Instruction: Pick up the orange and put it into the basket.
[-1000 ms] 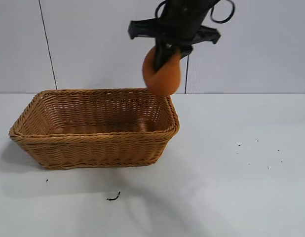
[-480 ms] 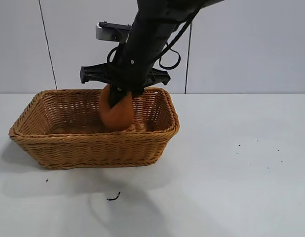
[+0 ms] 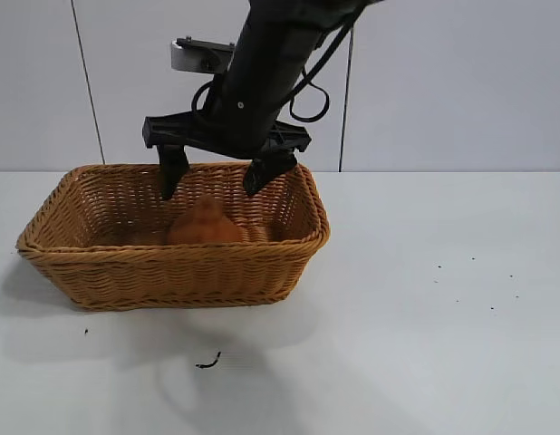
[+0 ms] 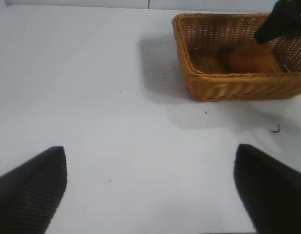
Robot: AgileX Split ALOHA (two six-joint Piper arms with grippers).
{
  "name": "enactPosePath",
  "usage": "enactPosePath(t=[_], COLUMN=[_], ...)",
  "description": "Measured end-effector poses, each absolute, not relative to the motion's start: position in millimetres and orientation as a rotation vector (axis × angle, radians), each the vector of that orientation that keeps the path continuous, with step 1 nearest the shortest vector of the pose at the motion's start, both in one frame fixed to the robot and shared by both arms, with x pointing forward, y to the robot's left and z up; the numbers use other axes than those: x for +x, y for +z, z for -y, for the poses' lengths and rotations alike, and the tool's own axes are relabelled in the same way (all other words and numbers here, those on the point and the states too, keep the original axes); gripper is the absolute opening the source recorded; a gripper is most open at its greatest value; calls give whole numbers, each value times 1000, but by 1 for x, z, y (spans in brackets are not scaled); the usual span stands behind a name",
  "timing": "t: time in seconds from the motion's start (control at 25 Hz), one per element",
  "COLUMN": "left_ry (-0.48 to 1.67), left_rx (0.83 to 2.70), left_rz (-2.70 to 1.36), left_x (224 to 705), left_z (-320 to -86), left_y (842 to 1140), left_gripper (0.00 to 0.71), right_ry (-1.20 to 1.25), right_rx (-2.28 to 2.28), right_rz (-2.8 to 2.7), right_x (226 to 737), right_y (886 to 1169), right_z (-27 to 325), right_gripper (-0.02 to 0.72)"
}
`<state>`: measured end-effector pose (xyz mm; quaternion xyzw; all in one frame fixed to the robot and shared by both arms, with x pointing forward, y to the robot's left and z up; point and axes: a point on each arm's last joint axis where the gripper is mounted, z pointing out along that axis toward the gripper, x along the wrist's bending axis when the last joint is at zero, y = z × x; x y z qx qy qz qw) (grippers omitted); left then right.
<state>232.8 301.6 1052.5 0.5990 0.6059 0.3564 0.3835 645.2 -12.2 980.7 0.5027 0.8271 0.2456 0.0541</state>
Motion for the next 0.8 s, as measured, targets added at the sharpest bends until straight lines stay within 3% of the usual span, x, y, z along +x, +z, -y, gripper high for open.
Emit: enactPosePath(t=[0.28, 0.48, 0.8], left_ry=[909, 909, 909], left_rx=[1527, 1527, 1527], left_rz=[-1545, -1545, -1545], left_x=[233, 233, 233], left_z=[-302, -302, -302], left_y=[1053, 1053, 1053], left_gripper=[666, 666, 666], right_ry=[599, 424, 344], right_rx=[1564, 1717, 2015], right_rz=[-2367, -2231, -2018], right_x=[676, 702, 725], right_y=[1032, 1032, 1030], right_z=[61, 135, 260], right_gripper=[694, 694, 694])
